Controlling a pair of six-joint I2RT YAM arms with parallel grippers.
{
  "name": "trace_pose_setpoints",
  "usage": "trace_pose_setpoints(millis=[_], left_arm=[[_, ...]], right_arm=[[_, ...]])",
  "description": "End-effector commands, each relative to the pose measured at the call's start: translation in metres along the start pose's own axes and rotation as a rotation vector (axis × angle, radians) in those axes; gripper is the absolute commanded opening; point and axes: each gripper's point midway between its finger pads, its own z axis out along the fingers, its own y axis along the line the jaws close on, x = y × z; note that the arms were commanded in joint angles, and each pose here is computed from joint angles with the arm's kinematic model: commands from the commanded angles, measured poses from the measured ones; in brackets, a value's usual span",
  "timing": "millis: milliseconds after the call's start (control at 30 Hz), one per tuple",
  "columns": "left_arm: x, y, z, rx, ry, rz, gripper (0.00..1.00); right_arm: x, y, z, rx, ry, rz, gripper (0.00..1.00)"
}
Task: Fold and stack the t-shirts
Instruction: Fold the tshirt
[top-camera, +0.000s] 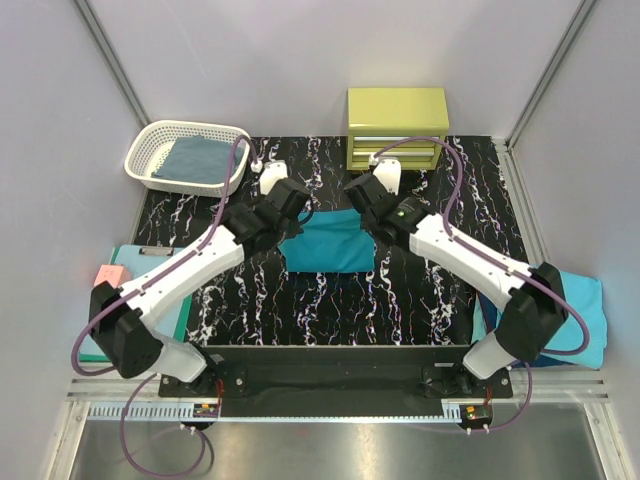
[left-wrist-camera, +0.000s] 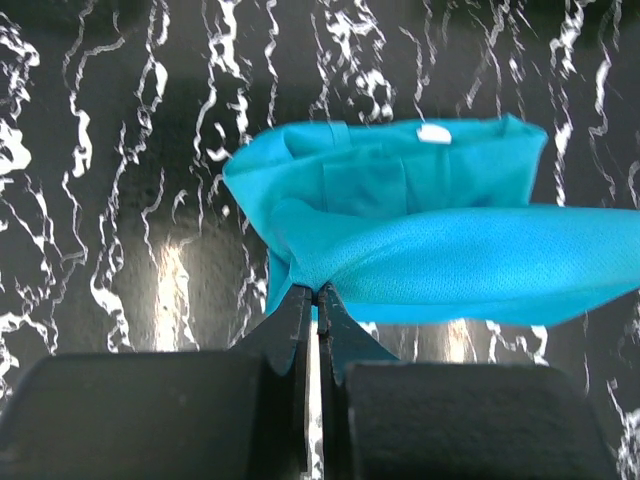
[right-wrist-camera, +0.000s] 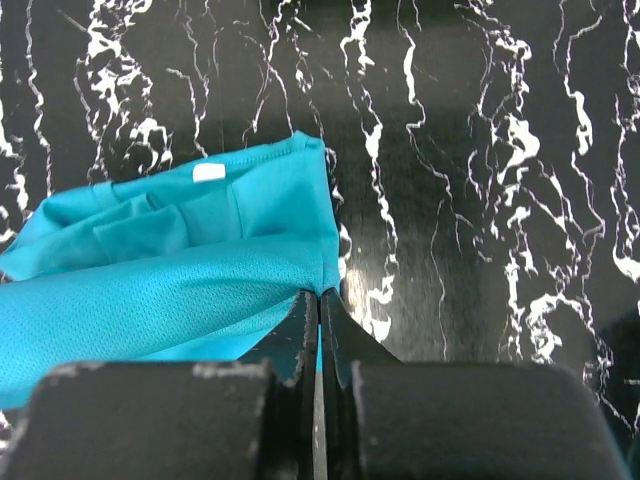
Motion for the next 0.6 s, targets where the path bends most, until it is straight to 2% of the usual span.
trace_pose_setpoints(millis=[0, 567], left_arm=[[-0.03, 0.002, 0.019, -0.025, -0.05, -0.014, 0.02], [-0.018, -0.011, 0.122, -0.089, 0.084, 0.006, 0.01]], right_arm=[[-0.031, -0.001, 0.021, 0.027, -0.052, -0.002, 0.0], [0.004, -0.004, 0.109, 0.097, 0.072, -0.025, 0.0]])
